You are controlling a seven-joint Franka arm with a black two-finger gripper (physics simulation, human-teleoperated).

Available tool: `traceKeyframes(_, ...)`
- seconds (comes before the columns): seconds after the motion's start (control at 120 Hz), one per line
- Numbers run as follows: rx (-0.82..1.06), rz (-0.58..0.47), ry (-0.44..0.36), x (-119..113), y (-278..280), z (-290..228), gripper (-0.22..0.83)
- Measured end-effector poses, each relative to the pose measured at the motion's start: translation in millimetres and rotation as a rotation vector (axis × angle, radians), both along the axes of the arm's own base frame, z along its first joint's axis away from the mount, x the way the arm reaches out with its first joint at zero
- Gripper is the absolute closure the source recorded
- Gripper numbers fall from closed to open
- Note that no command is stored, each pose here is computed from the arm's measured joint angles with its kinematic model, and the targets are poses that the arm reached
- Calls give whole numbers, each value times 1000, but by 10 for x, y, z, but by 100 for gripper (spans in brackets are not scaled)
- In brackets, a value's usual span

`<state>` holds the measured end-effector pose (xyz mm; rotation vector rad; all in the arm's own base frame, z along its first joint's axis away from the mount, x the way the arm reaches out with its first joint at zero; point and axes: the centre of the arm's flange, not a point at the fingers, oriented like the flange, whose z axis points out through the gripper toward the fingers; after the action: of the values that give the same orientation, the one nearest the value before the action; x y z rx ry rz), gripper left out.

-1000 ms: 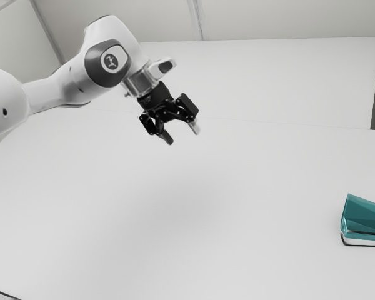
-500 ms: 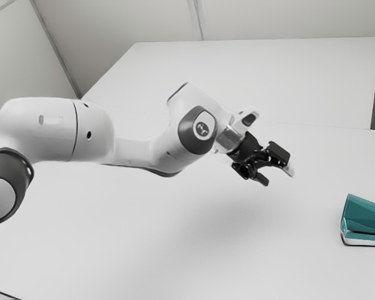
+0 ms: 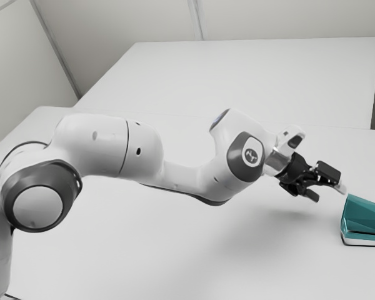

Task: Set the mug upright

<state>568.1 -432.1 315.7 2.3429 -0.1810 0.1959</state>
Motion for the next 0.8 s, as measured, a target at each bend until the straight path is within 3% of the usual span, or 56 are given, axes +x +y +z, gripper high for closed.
traceKeyframes(0.367,-53,-33,-18,78,-459,-258,0)
traceKeyframes(0.592,-114,-19,46,29,-601,-363,0)
traceKeyframes(0.8,-140,-24,66,1,-685,-408,15)
